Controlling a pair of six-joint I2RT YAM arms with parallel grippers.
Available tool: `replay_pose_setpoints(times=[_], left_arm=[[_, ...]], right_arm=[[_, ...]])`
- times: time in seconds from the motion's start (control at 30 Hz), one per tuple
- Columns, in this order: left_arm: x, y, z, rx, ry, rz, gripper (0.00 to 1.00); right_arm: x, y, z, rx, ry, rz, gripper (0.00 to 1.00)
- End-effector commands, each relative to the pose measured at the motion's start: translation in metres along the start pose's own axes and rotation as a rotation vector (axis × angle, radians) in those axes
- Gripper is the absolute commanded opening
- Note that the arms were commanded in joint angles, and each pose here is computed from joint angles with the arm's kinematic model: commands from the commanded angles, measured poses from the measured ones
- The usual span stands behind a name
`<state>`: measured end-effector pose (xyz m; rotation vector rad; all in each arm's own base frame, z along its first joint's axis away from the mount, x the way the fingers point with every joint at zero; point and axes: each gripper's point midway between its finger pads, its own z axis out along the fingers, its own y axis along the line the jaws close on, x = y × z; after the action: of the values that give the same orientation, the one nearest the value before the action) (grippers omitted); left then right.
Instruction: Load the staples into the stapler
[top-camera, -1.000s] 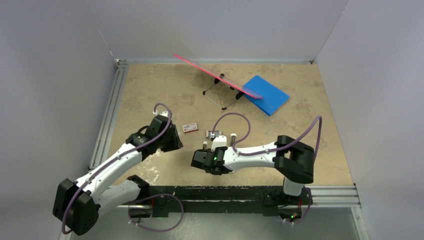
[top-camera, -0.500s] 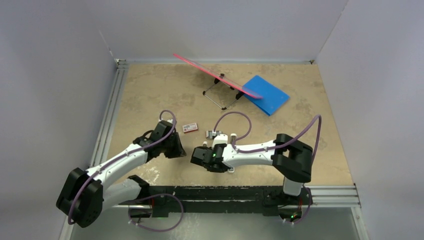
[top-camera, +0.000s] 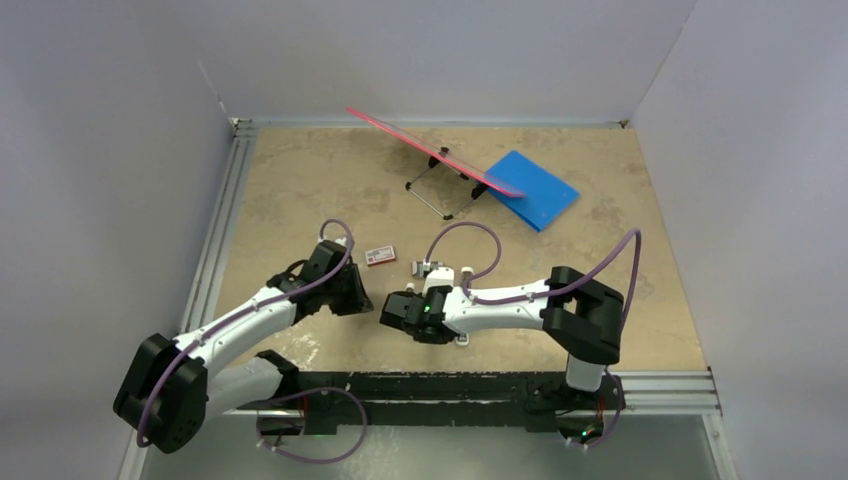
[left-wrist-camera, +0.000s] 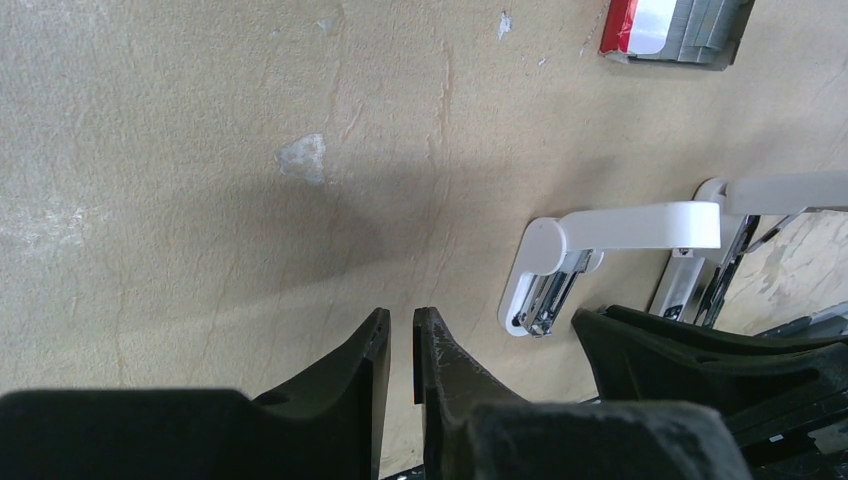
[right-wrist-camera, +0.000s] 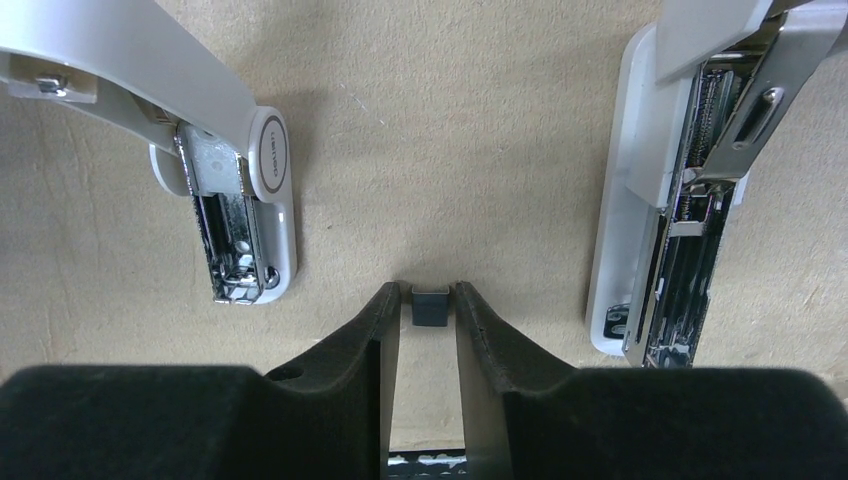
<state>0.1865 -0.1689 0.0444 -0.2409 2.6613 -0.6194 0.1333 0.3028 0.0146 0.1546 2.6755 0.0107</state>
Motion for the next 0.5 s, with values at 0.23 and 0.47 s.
replay_pose_setpoints(times=[0.23,0.47], left_arm=[[-0.0047,-0.0028,0.0034,0.02,-0.02,0.007,0.14],[-0.0009,-0.0043,0.005,0.036,-0.005,0.004,0.14]], right_arm=[[-0.0016,-0.0086,0.0035,0.042,-0.007,0.009,0.21],[-0.0032,-0.0074,0.0036,0.033,-0.015,0.002,0.21]])
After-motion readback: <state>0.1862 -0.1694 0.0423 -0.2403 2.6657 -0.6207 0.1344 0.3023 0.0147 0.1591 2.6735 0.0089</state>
